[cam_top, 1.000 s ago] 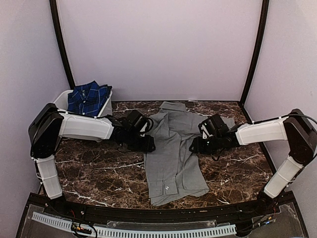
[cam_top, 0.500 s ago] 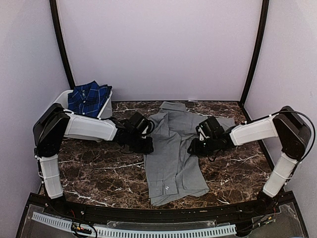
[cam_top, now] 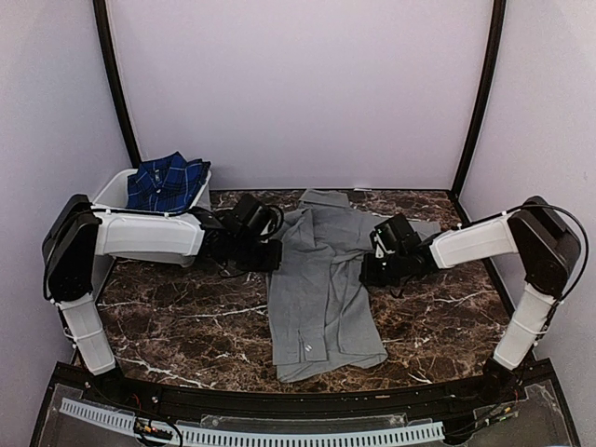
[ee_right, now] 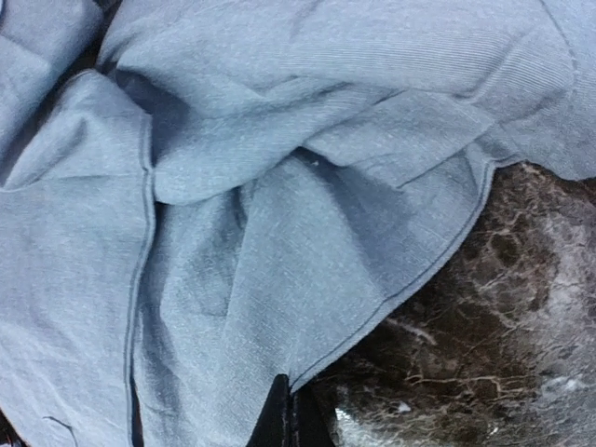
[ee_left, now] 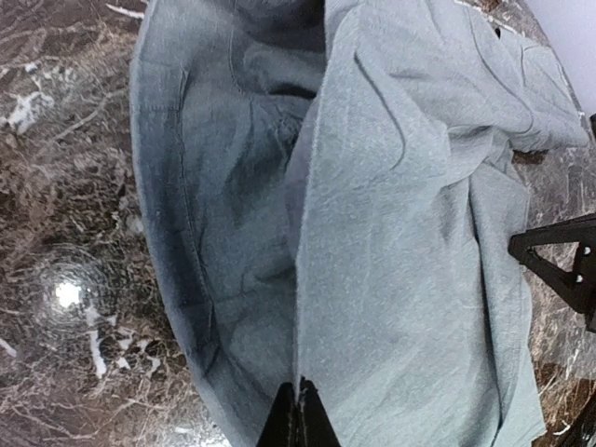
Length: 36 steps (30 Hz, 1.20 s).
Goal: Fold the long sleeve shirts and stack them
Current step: Flatten out the crumpled shirt at the center of the board.
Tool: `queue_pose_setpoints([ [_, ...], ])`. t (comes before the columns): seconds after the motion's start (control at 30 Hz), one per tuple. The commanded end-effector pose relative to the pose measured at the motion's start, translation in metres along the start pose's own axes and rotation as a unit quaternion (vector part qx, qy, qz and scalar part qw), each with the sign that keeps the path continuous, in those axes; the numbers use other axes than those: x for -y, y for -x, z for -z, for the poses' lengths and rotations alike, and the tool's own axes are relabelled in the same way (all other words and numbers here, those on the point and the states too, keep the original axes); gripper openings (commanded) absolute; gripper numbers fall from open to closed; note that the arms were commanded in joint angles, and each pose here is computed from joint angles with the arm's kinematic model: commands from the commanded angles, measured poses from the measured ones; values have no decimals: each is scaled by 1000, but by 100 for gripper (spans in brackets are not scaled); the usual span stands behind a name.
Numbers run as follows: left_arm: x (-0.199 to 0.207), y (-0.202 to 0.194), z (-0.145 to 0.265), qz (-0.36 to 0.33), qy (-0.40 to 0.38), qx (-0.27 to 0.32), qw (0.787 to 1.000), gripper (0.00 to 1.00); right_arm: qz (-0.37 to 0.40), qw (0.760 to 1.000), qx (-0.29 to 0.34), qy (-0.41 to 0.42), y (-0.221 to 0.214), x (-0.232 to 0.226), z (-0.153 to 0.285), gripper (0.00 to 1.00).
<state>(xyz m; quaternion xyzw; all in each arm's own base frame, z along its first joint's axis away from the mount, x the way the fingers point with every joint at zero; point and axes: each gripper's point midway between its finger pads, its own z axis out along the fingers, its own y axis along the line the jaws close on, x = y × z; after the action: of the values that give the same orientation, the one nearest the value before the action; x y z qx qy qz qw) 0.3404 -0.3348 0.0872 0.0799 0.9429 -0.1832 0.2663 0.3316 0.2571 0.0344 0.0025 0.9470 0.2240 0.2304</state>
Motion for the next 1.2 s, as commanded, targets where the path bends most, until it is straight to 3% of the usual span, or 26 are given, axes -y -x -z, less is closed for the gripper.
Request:
queue_pose_setpoints([
  [0.0,-11,15,35,1,22,33,999,0,0,1000,21,-21,17,11,1,0],
  [0.2,-37,25,59,16,52,51,997,0,-4,999,28,-44,21,31,10,0],
  [0.6,-163,30,114,67,184,51,979,0,-29,994,38,-94,34,92,33,0],
  [0.9,-175,44,106,64,212,42,974,0,-19,990,44,-131,43,106,48,0],
  [1.17,-209,57,130,71,271,52,959,0,-33,988,47,-143,45,127,59,0],
])
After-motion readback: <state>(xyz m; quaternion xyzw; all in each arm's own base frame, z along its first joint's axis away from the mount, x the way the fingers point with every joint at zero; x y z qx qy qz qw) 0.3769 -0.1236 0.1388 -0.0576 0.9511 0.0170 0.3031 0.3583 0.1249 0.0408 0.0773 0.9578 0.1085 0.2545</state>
